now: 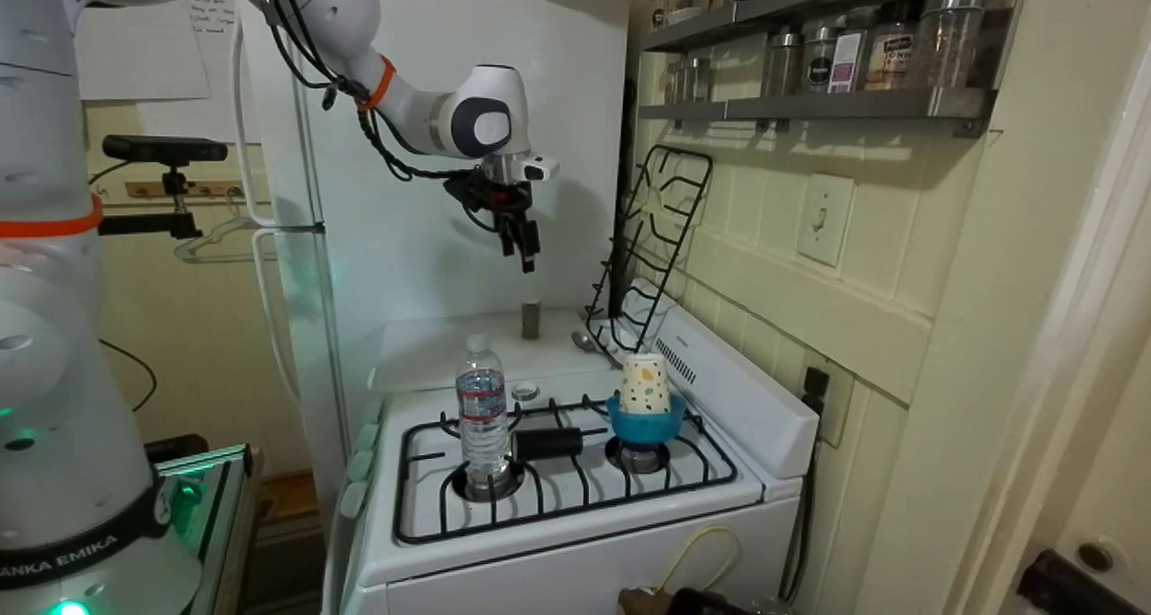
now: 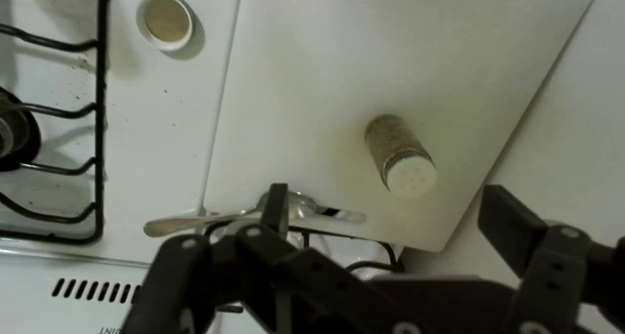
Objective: Pick up the spice on the left side of the stove and place it in the cage of the top right stove plate
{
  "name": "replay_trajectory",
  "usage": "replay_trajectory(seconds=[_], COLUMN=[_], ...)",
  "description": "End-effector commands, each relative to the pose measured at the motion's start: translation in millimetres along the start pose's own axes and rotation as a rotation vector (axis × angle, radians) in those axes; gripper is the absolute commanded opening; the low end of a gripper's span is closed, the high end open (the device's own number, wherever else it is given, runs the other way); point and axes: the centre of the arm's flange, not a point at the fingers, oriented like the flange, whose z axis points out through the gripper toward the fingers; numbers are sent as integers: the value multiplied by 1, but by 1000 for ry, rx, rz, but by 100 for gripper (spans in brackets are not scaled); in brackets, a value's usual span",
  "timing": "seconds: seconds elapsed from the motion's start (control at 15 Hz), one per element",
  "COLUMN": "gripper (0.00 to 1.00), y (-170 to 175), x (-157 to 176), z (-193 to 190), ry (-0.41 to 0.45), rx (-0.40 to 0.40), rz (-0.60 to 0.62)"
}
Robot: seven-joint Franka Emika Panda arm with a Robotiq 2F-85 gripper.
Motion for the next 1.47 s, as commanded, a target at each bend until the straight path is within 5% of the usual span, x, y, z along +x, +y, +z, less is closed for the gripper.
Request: replay_trajectory(seconds=[0.0,0.4,0.93,1.0,1.07,1.2,1.4], gripper=[100,100,100,96,75,70,46], y=[-4,-18,-38,-39,-40,-41,-41], x=[17,24,27,27,27,28,30], z=[46,93,115,117,119,121,123], ry=[108,89,51,50,47,50,53], rx=[92,144,109,108,106,94,86], rz=[18,-16,-62,-65,-66,-71,-76])
